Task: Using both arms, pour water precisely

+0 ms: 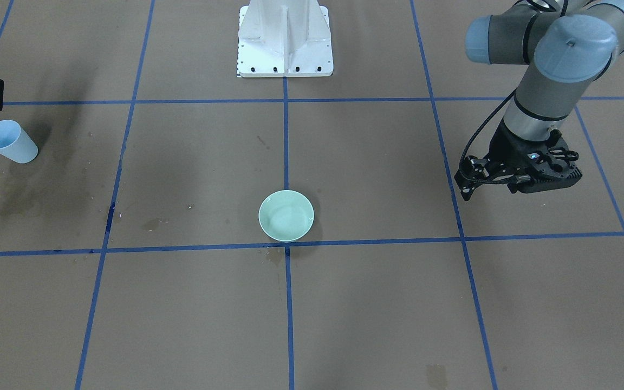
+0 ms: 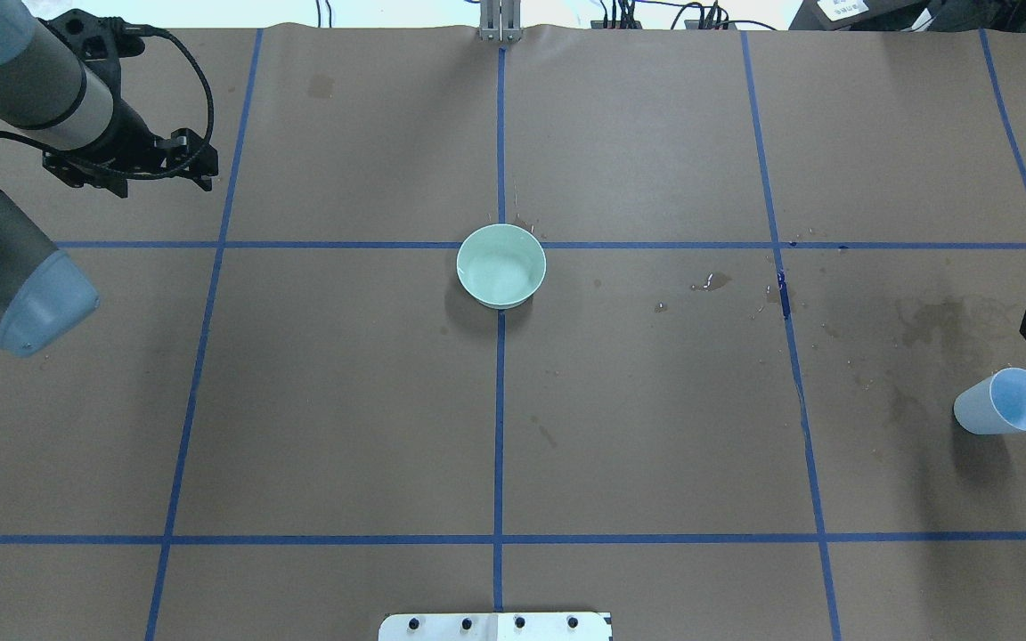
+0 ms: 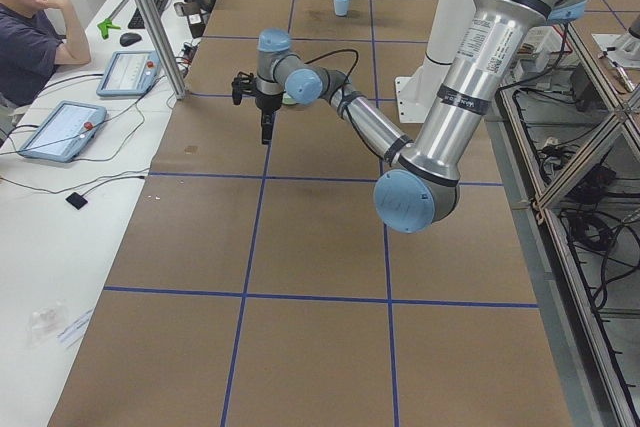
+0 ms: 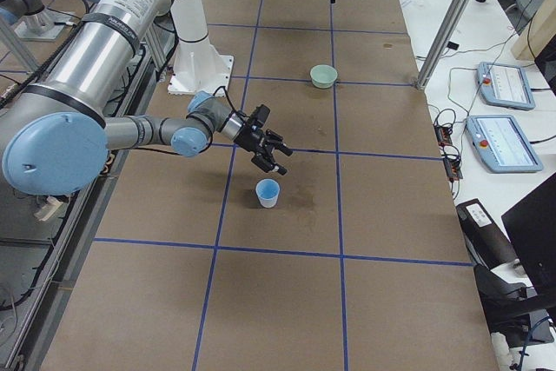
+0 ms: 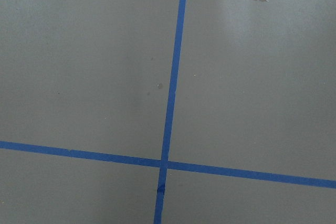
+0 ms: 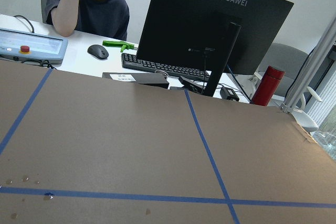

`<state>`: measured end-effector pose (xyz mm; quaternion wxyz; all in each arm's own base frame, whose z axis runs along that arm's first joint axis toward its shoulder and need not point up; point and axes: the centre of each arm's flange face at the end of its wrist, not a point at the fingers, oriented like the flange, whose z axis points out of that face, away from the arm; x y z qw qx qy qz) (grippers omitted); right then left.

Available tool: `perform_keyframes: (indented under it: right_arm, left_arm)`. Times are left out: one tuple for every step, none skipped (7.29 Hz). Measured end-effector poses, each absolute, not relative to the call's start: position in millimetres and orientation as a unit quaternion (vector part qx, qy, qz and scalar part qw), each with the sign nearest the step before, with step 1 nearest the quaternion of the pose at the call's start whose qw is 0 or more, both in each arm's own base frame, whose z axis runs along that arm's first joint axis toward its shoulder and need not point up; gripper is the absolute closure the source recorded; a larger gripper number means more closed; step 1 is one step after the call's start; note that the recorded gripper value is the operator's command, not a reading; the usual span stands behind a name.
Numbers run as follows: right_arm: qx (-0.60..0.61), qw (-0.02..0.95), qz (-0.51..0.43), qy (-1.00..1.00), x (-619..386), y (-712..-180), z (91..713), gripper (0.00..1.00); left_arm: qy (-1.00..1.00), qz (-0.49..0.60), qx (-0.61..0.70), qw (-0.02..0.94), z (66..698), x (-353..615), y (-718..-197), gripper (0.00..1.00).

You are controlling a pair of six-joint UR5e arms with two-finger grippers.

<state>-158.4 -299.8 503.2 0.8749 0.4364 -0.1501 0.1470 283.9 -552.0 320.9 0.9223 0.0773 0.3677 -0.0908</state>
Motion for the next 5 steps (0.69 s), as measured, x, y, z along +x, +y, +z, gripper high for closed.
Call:
perform_keyframes:
  right_arm:
    - [0.425,0.888,0.107,-0.138,-146.9,-316.1,499.3,0.01]
    - [0.403,0.901,0.074,-0.141,-134.8,-332.3,498.1,0.01]
    - [0.369,0.913,0.050,-0.167,-117.0,-352.3,500.7,0.01]
    - [0.337,0.920,0.023,-0.196,-90.0,-373.1,508.9,0.01]
    - [0.315,0.923,-0.004,-0.221,-62.4,-389.5,522.8,0.01]
  left_arm:
    - [0.368,-0.090,0.078,0.922,319.8,284.6,-552.0,0.00]
    - [0.370,-0.089,0.076,0.922,317.0,290.5,-550.2,0.00]
    - [0.378,-0.087,0.074,0.919,306.0,307.6,-545.2,0.00]
    - [0.397,-0.089,0.072,0.910,281.8,333.7,-537.5,0.00]
    - [0.418,-0.094,0.065,0.901,254.4,363.4,-527.5,0.00]
